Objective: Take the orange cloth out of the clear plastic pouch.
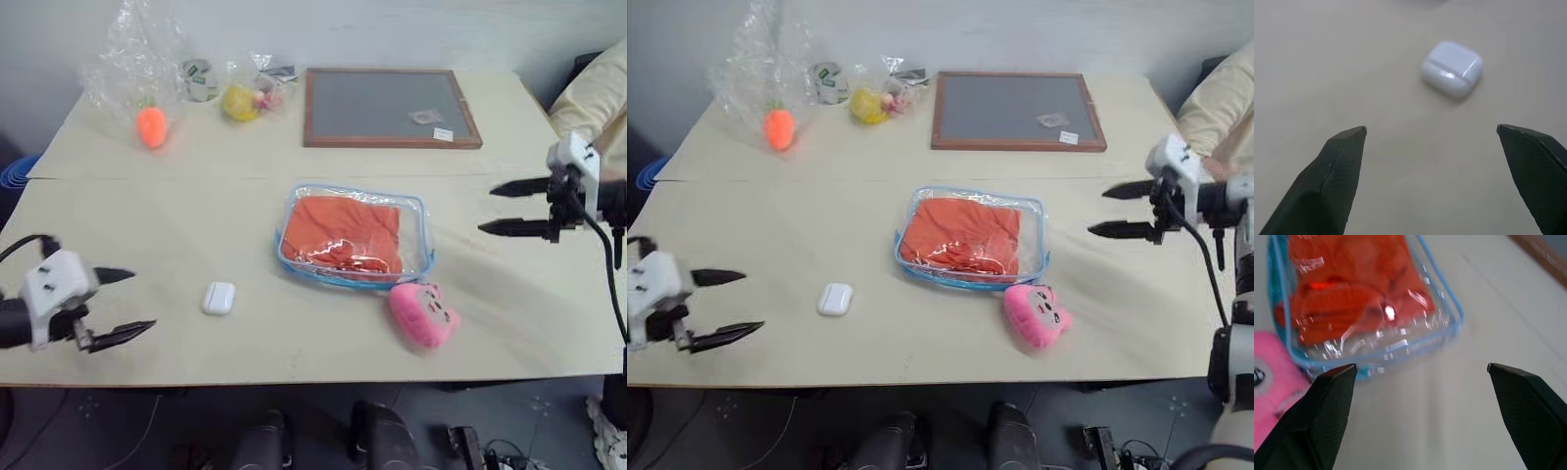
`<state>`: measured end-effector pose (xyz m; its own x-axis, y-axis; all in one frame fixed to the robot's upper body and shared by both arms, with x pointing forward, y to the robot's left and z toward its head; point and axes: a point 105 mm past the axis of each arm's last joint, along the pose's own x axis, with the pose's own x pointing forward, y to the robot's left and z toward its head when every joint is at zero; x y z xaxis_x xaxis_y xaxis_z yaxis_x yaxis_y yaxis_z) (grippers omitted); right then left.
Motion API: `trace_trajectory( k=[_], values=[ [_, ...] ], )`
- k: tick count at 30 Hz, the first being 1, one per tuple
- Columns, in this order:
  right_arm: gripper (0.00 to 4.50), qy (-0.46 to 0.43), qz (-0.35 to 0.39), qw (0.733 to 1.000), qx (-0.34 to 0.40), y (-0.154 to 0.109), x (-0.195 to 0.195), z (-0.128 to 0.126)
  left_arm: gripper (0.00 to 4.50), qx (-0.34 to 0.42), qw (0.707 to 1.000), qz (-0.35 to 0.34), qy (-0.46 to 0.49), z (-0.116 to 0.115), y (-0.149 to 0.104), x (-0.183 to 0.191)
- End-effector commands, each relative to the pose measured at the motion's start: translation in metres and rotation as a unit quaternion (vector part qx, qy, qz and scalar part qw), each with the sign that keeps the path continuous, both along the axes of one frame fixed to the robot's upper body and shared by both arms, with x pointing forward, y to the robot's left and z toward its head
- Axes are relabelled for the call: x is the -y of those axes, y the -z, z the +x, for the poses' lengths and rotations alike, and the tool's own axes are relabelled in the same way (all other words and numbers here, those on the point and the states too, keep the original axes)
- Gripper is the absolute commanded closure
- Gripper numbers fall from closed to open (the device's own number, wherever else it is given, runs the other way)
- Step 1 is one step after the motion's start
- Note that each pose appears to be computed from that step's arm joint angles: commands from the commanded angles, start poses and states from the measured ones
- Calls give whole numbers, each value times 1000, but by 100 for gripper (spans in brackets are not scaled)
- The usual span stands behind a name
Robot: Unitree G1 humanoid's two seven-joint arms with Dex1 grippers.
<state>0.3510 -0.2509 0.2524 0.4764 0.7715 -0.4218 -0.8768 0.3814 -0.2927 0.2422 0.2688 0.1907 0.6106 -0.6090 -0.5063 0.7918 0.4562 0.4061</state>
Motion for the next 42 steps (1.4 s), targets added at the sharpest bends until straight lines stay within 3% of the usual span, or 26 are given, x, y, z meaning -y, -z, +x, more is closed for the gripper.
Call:
trace_trajectory(
  k=[1, 7, 13, 17, 22, 29, 30, 34, 38, 42],
  values=[
    [5, -133, -5, 991, 9, -17, -47, -30, 0, -13, 998, 12, 61, 11, 2, 22],
    [5, -241, 9, 970, 17, -26, -96, -58, 0, -32, 986, 66, 151, 38, 21, 53],
    [5, -274, 32, 961, 34, -37, -119, -72, 0, -31, 980, 88, 178, 67, 37, 66],
    [5, -289, 42, 956, 32, -40, -124, -86, 0, -39, 970, 105, 215, 69, 50, 74],
    [5, -274, 46, 960, 40, -39, -124, -85, 0, -56, 962, 122, 238, 67, 66, 77],
    [0, -252, 42, 965, 53, -36, -120, -76, 175, -75, 958, 137, 239, 64, 71, 68],
    [0, -250, 42, 966, 55, -36, -121, -75, 175, -80, 958, 141, 236, 63, 72, 65],
    [0, -252, 47, 965, 60, -38, -124, -72, 175, -78, 967, 141, 195, 64, 67, 51],
    [0, -257, 45, 963, 63, -36, -128, -70, 175, -54, 987, 115, 98, 74, 52, 23],
    [0, -274, 59, 957, 69, -40, -135, -74, 175, -14, 991, 71, -116, 84, 32, -44]
  ],
)
